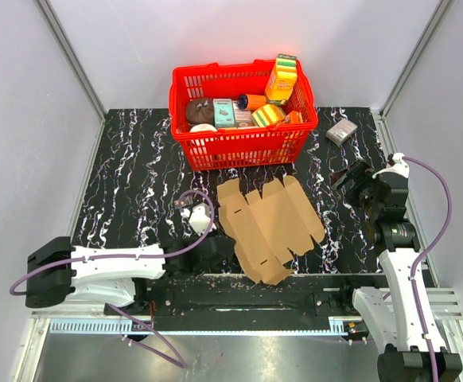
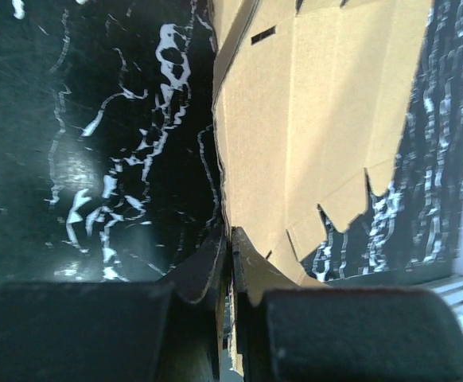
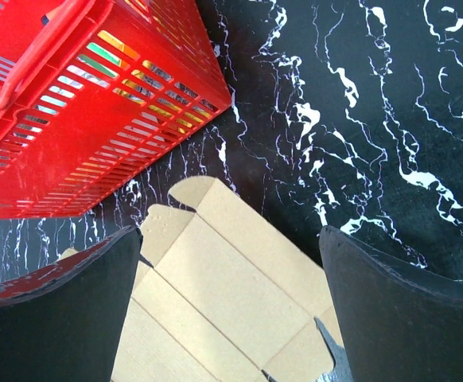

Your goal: Fold the paper box

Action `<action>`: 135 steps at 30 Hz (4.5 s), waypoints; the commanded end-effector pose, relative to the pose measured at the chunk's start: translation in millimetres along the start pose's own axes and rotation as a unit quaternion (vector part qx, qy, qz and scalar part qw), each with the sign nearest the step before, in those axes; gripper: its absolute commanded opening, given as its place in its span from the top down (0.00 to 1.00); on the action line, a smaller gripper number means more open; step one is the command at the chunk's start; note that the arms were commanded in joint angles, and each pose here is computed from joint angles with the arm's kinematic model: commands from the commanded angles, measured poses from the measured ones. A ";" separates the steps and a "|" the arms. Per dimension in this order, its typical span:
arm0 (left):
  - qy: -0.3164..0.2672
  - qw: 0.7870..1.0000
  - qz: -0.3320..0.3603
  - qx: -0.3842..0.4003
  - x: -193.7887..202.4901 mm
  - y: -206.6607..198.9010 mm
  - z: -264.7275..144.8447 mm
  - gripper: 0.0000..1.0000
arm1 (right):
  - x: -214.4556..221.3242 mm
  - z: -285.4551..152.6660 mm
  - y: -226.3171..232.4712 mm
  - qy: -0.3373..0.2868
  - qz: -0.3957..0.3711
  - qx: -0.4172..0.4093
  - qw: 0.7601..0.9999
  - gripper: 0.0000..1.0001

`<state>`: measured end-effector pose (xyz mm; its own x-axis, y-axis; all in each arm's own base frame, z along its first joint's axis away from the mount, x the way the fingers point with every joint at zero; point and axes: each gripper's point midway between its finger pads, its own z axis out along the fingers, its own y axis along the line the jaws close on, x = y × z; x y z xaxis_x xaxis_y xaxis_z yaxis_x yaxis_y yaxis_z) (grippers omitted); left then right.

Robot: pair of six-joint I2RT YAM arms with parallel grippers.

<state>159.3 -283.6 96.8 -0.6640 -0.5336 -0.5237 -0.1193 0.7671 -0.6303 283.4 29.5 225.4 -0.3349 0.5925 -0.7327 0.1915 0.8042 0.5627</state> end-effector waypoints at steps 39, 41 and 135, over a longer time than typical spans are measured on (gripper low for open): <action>-0.022 0.782 0.623 -0.009 -145.4 -141.7 -103.8 1.00 | -39.4 -21.6 22.5 -0.054 -0.026 -0.021 0.998 0.00; -0.016 0.773 0.634 0.025 -147.0 -148.5 -115.0 1.00 | -41.1 -21.9 23.1 -0.056 -0.026 -0.020 0.998 0.00; 0.156 0.697 0.657 0.240 -69.3 -113.2 9.8 0.57 | -7.4 16.7 64.5 0.049 -0.094 -0.164 0.981 0.00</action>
<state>211.9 -341.0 170.0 -0.0887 0.7387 -0.6681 0.9813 0.1800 0.0688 302.2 52.4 240.1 -0.4071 0.4590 -0.7897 -0.0097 0.8624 0.5062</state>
